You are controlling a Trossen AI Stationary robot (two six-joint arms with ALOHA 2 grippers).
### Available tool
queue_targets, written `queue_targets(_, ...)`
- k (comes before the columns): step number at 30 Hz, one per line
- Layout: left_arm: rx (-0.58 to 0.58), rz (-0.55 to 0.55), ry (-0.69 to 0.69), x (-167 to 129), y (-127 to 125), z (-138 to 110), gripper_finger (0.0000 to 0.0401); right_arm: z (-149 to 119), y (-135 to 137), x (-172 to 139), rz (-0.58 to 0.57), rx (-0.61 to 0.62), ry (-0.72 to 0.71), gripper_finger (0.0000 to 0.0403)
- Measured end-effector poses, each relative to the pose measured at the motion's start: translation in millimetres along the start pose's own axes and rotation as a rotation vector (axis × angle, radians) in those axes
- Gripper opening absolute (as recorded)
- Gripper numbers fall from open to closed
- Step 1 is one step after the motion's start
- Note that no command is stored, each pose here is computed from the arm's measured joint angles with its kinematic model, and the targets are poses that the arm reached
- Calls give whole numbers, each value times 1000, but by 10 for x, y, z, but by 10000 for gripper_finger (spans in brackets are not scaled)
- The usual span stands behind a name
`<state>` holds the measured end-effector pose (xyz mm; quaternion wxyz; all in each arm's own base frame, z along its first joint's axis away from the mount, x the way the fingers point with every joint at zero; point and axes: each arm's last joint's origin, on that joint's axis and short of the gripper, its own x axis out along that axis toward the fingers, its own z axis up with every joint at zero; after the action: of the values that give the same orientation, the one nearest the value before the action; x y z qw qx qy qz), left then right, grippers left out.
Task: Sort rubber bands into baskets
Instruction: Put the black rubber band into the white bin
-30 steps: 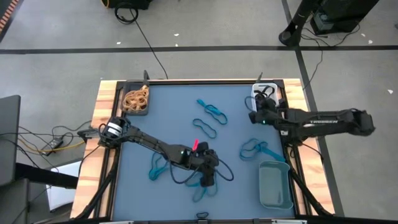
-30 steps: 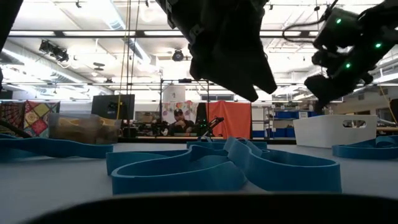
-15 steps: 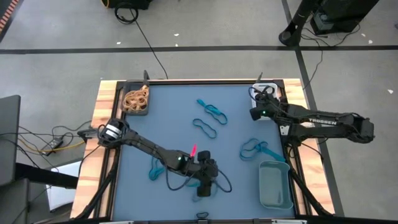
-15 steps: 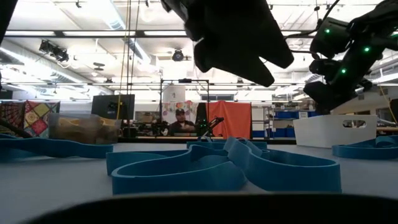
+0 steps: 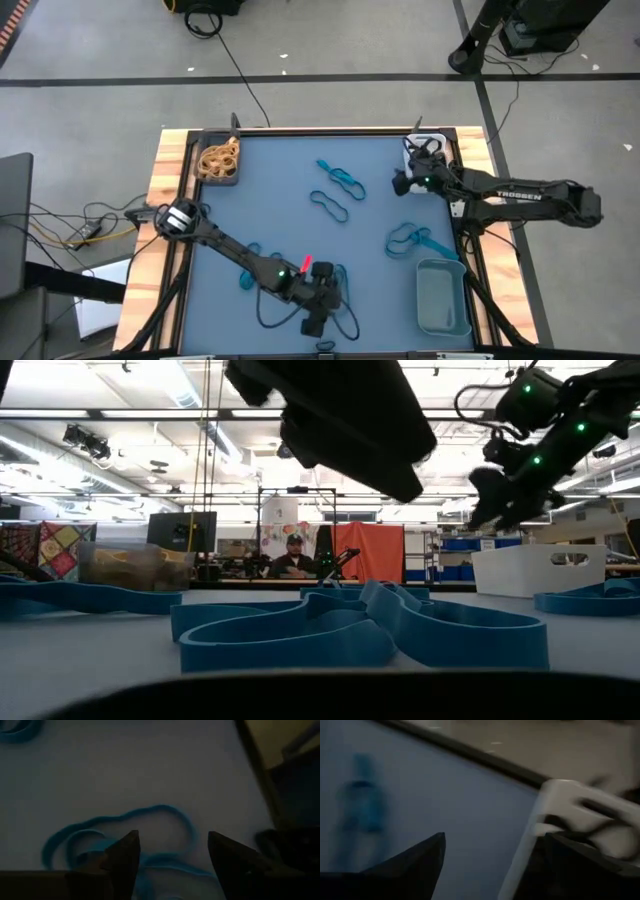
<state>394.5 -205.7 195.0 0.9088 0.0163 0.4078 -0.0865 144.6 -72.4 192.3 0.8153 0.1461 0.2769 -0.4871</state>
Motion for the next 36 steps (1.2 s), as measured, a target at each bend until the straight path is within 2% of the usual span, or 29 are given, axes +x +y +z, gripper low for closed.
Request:
queue_targets(4, 26, -78, 17, -26, -148, -41, 236, -3, 126, -47, 189, -10, 20, 351)
queue_targets(9, 62, -152, -14, 70, -334, -96, 236, -61, 242, -129, 280, -54, 33, 346)
queue_targets(13, 74, -160, -15, 285, -389, -199, 236, -102, 310, -189, 313, -65, 30, 342)
queue_targets(16, 51, -177, 2, 341, -394, -234, 230, -129, 351, -229, 330, -84, 24, 339)
queue_targets(24, 1, -327, -64, 340, -518, -172, 166, -170, 407, -293, 346, -102, 10, 332)
queue_targets(29, -57, -301, 4, 441, -523, -292, 150, -189, 420, -306, 353, -112, 15, 332)
queue_targets(36, -68, -286, 13, 473, -527, -316, 150, -188, 437, -299, 354, -108, 10, 329)
